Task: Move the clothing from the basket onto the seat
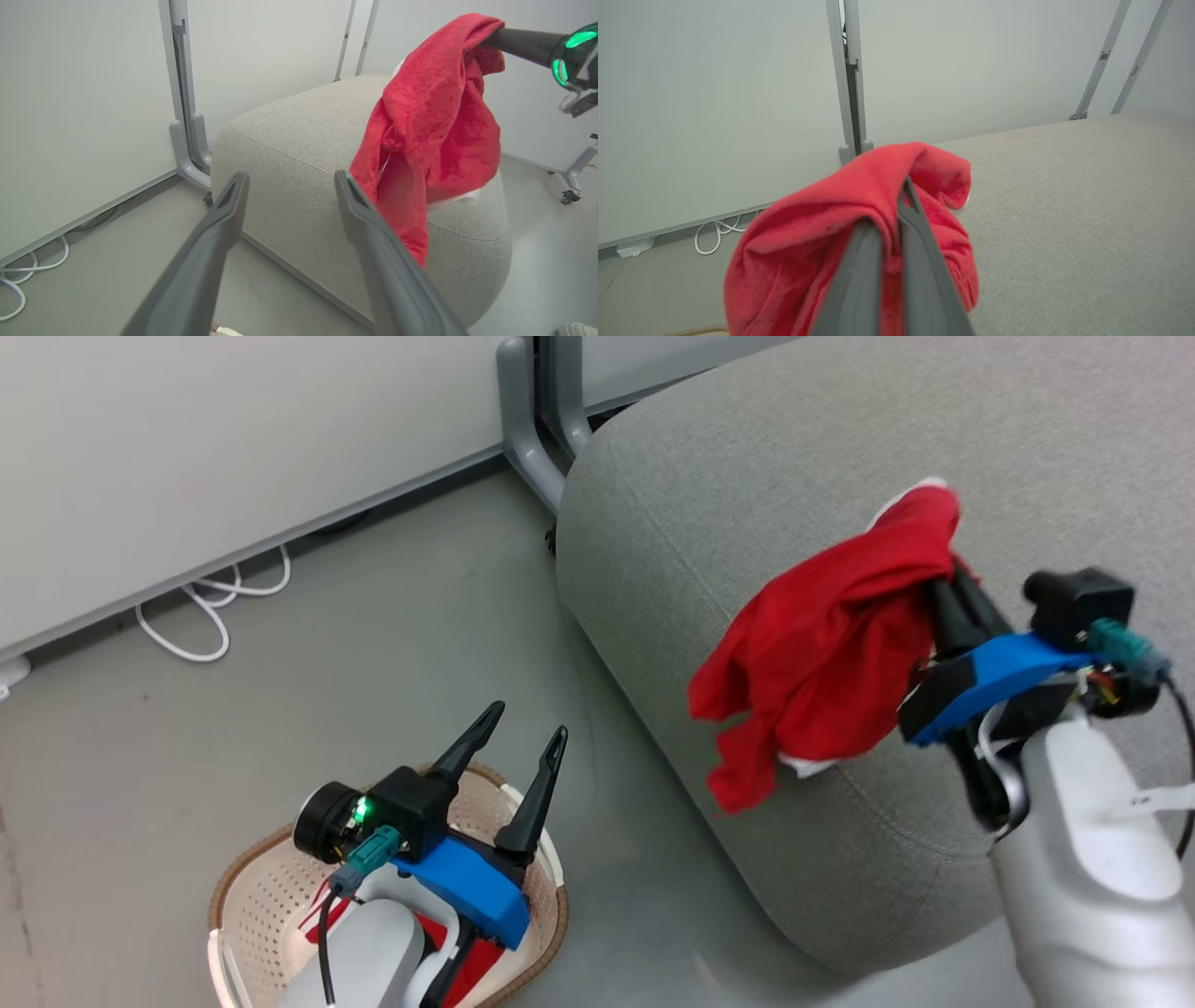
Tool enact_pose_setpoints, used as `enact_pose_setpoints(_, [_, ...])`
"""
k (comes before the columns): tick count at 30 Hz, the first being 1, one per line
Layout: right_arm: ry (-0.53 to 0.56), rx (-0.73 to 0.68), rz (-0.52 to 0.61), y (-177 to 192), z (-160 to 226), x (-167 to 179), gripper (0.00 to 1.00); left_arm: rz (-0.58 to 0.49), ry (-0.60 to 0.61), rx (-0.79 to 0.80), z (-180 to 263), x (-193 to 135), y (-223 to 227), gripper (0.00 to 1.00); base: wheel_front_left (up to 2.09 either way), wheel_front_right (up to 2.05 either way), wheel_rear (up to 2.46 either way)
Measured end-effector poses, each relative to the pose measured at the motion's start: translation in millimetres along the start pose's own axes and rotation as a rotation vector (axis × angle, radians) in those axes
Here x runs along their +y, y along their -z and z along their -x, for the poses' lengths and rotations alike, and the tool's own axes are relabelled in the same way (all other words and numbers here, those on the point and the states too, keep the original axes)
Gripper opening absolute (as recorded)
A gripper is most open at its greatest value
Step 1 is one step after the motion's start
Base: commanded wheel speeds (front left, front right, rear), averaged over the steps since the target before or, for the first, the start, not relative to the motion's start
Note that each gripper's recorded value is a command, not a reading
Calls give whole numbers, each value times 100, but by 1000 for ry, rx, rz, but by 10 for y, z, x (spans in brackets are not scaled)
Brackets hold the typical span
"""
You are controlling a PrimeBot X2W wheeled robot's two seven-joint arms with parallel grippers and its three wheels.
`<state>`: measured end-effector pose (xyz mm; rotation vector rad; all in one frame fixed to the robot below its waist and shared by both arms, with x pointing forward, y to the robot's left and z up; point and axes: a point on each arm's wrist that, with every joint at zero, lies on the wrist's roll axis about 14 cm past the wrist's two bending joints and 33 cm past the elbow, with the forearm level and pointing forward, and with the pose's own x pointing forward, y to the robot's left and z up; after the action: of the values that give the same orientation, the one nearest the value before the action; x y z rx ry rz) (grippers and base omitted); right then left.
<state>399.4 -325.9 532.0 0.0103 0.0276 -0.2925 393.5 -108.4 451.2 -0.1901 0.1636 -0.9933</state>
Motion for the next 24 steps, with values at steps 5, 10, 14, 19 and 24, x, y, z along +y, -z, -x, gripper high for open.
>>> enact_pose_setpoints(5, [57, -64, 47, -330, -399, -260, 0, 3, -20, -1, -21, 211, 53, 100, 0, 0, 0])
enact_pose_setpoints(10, [136, -139, 98, -670, -773, -573, 0, 2, -36, -9, -72, 449, 109, 100, 0, 0, 0])
enact_pose_setpoints(14, [193, -171, 137, -811, -1027, -786, 0, 4, -37, 0, -107, 619, 228, 100, 0, 0, 0])
enact_pose_setpoints(19, [258, -165, 207, -778, -1245, -1030, 0, 2, -55, 5, -110, 853, 349, 100, 0, 0, 0])
enact_pose_setpoints(24, [327, -137, 211, -505, -1388, -1236, 0, 1, -94, 17, -77, 1124, 502, 100, 0, 0, 0])
